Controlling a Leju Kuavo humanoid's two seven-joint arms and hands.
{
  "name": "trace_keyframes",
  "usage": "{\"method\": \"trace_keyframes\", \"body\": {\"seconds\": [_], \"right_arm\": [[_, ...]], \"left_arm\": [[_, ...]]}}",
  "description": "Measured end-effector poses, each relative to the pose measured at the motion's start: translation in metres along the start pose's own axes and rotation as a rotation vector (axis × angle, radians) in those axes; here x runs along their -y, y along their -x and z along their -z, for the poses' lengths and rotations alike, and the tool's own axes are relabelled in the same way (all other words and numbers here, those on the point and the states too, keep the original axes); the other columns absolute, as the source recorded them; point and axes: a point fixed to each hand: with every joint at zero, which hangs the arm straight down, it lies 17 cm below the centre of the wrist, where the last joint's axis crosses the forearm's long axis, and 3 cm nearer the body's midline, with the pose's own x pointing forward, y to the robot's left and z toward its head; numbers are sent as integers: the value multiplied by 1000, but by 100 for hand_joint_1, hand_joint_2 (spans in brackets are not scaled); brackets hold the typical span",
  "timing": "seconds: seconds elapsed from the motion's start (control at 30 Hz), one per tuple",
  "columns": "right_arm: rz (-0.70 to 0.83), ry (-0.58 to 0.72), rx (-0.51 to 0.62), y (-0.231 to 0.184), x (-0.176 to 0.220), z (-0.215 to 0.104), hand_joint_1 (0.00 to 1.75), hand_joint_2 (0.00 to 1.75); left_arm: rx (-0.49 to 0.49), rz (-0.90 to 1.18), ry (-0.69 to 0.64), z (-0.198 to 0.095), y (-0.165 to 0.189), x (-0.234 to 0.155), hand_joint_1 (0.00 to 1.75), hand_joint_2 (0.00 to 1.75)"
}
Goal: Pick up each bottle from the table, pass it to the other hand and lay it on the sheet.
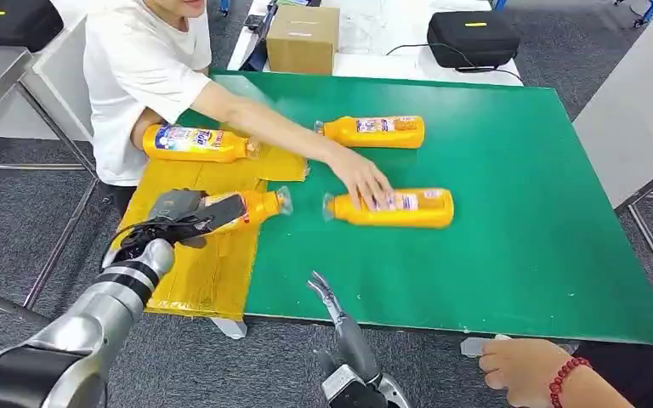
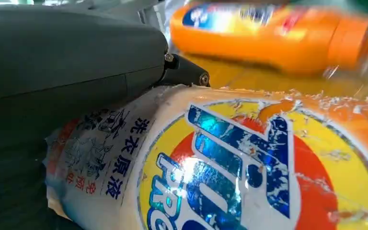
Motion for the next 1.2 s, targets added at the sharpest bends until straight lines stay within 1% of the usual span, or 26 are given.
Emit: {"method": "trace_keyframes", "body": {"seconds": [0.03, 0.07, 0.1, 0.17, 0.33, 0.43, 0.53, 0.63, 0.7, 0.8, 0.87, 0.93, 1.03, 1.2], "right_arm": [[3, 1, 0, 0, 0, 0, 0, 0], [11, 10, 0, -1, 3, 0, 0, 0], [17, 16, -2, -1, 5, 0, 0, 0], [25, 25, -4, 0, 7, 0, 0, 0], [33, 33, -4, 0, 10, 2, 0, 0], [35, 38, -2, -1, 12, 4, 0, 0], [37, 45, -1, -1, 14, 5, 0, 0], [42, 51, -3, 0, 15, 6, 0, 0], [44, 60, -5, 0, 17, 6, 0, 0], [51, 63, -6, -1, 15, 5, 0, 0], [51, 65, -7, 0, 15, 5, 0, 0], [49, 61, -6, 0, 15, 5, 0, 0], [49, 55, -3, -1, 13, 5, 0, 0], [54, 55, -7, 0, 13, 5, 0, 0]], "left_arm": [[-2, 10, 13, 0, 2, 1, 14, 175], [-8, 36, 58, -1, 6, 8, 5, 175], [-15, 54, 90, -2, 11, 12, 0, 175], [-37, 84, 138, -4, 18, 19, 0, 175], [-79, 144, 208, -5, 27, 24, 0, 175], [-92, 173, 254, -8, 30, 28, 0, 175], [-88, 170, 265, -7, 29, 28, 0, 175], [-34, 50, 253, -5, 14, 23, 0, 175], [25, -65, 239, -2, -3, 13, 0, 175], [126, -261, 202, 3, -31, -13, 0, 175], [174, -352, 163, 6, -44, -33, 0, 175], [192, -398, 135, 8, -49, -48, 0, 175], [200, -433, 117, 9, -51, -56, 0, 175], [259, -531, 67, 8, -60, -73, 0, 175]]}}
